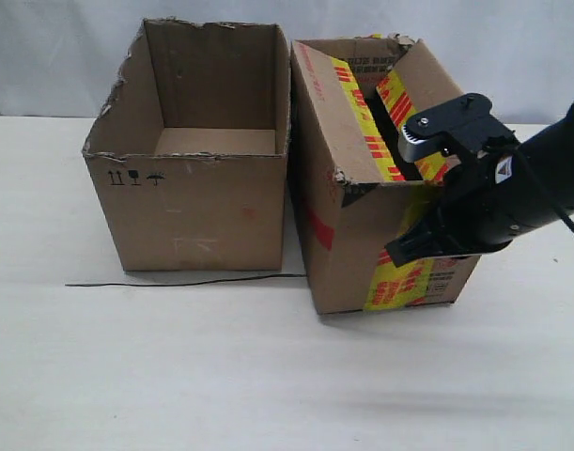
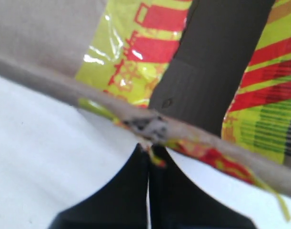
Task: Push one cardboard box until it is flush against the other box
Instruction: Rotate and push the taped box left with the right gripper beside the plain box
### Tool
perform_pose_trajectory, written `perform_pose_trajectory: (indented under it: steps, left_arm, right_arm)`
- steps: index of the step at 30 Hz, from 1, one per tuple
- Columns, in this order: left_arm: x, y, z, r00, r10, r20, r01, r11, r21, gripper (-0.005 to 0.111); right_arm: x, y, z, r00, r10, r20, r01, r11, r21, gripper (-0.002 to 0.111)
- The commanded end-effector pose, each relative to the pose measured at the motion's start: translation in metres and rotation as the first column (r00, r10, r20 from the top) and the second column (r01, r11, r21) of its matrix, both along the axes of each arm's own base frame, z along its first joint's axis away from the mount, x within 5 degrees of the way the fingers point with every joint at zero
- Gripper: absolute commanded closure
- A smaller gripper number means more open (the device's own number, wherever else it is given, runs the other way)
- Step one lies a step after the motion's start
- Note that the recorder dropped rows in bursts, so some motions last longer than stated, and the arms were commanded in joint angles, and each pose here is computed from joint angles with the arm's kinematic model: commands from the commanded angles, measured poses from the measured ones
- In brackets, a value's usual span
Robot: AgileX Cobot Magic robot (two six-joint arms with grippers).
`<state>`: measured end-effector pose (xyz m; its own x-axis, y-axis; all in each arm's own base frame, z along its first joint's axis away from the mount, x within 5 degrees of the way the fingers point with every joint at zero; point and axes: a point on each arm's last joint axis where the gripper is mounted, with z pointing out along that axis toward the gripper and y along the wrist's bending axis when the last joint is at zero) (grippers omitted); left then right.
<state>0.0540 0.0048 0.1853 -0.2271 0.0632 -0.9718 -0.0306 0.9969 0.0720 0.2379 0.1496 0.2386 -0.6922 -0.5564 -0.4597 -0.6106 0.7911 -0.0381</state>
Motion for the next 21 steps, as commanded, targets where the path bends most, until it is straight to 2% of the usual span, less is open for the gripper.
perform_pose_trajectory:
  steps: [1,10,21]
  left_arm:
    - [0.0,-0.001,0.001,1.0,-0.01,0.011,0.01,1.0,-0.011,0.107]
    - [0.0,-0.001,0.001,1.0,-0.01,0.011,0.01,1.0,-0.011,0.107]
    - [0.0,-0.001,0.001,1.0,-0.01,0.011,0.01,1.0,-0.011,0.107]
  right_arm:
    - [0.01,0.008,-0.002,0.999,-0.005,0.039,0.004,1.0,0.03,0.108]
    - [0.031,0.021,-0.011,0.999,-0.029,0.038,0.028,0.999,0.045,0.108]
    - [0.047,0.036,-0.018,0.997,-0.078,0.002,0.077,0.989,0.127,0.108]
